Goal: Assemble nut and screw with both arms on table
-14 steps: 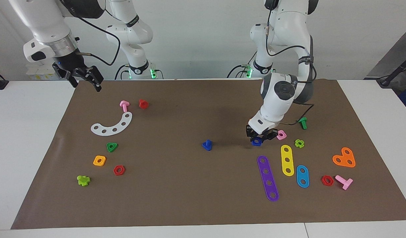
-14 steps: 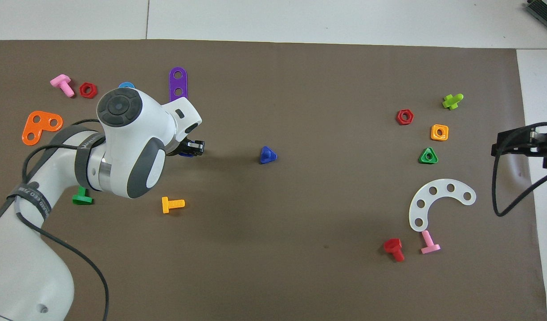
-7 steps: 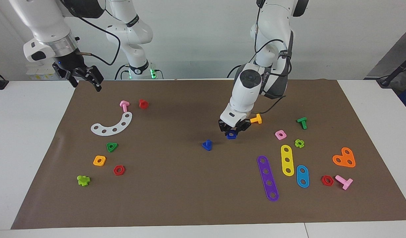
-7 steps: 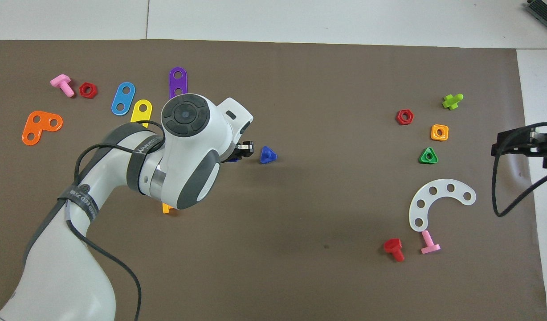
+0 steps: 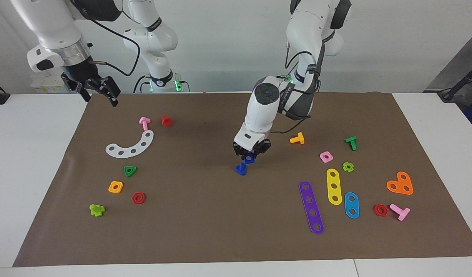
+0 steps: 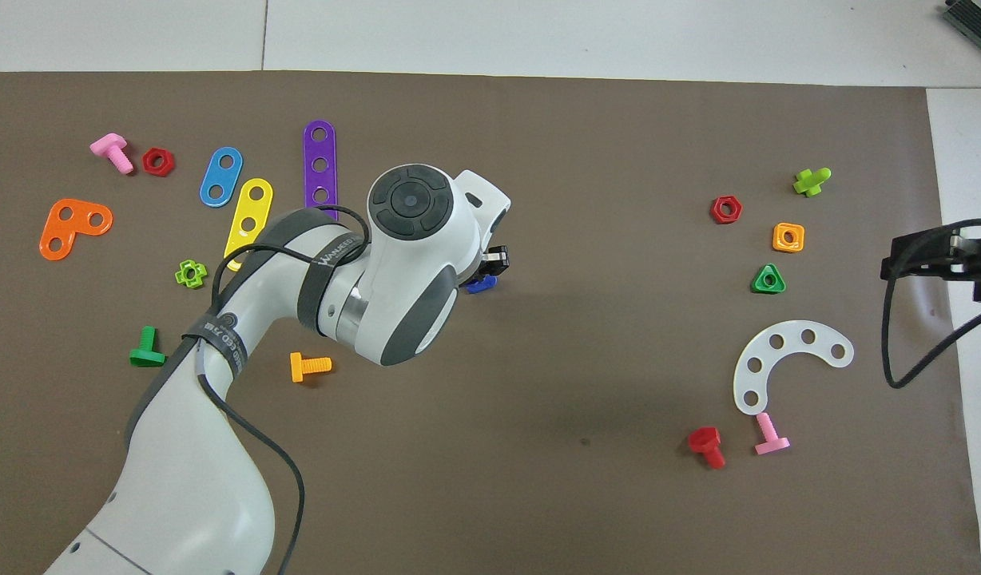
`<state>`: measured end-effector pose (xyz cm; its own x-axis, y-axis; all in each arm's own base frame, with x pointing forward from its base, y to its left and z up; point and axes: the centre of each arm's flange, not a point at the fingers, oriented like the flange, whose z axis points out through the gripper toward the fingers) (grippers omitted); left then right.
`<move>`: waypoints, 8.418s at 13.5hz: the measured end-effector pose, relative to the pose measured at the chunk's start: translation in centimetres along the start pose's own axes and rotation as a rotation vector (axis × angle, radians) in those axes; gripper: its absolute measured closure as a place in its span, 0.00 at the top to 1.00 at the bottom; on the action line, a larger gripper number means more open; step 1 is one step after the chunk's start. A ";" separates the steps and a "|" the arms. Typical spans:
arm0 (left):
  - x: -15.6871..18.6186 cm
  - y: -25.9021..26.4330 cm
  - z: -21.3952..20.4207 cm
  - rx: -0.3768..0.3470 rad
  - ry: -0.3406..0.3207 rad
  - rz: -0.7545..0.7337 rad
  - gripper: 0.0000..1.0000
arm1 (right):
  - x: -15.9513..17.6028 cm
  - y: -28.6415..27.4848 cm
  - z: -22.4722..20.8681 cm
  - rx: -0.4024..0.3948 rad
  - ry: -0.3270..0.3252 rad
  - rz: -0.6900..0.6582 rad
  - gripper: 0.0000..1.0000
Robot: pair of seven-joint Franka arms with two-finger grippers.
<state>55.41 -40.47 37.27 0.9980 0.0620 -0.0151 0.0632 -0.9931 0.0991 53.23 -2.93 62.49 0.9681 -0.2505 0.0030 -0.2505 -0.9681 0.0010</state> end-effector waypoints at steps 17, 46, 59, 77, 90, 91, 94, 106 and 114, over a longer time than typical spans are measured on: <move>-1.0 2.6 2.3 0.007 -0.015 0.019 0.47 | 0.0 0.0 0.0 0.000 0.000 0.000 1.00; 0.9 3.0 2.5 0.053 -0.043 -0.029 0.47 | 0.0 0.0 0.0 0.000 0.000 0.000 1.00; 2.1 3.1 1.8 0.065 -0.046 -0.054 0.47 | 0.0 0.0 0.0 0.000 0.000 0.000 1.00; 2.0 2.2 2.5 0.038 -0.002 -0.062 0.47 | 0.0 0.0 0.0 0.000 0.000 0.000 1.00; 1.9 2.2 1.8 0.051 -0.063 -0.102 0.47 | 0.0 0.0 0.0 0.000 0.000 0.000 1.00; 1.9 2.3 1.7 0.045 -0.067 -0.106 0.47 | 0.0 0.0 0.0 0.000 0.000 0.000 1.00; 1.9 2.4 1.5 0.041 -0.070 -0.117 0.47 | 0.0 0.0 0.0 0.000 0.000 0.000 1.00; 2.3 1.9 2.6 0.029 -0.073 -0.136 0.47 | 0.0 0.0 0.0 0.000 0.000 0.000 1.00; 1.9 1.9 2.9 0.019 -0.111 -0.153 0.47 | 0.0 0.0 0.0 0.000 0.000 0.000 1.00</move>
<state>57.44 -42.55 34.53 0.9696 0.2019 -0.1384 0.2127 -0.9747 0.0684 53.23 -2.92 62.49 0.9681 -0.2504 0.0031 -0.2504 -0.9682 0.0009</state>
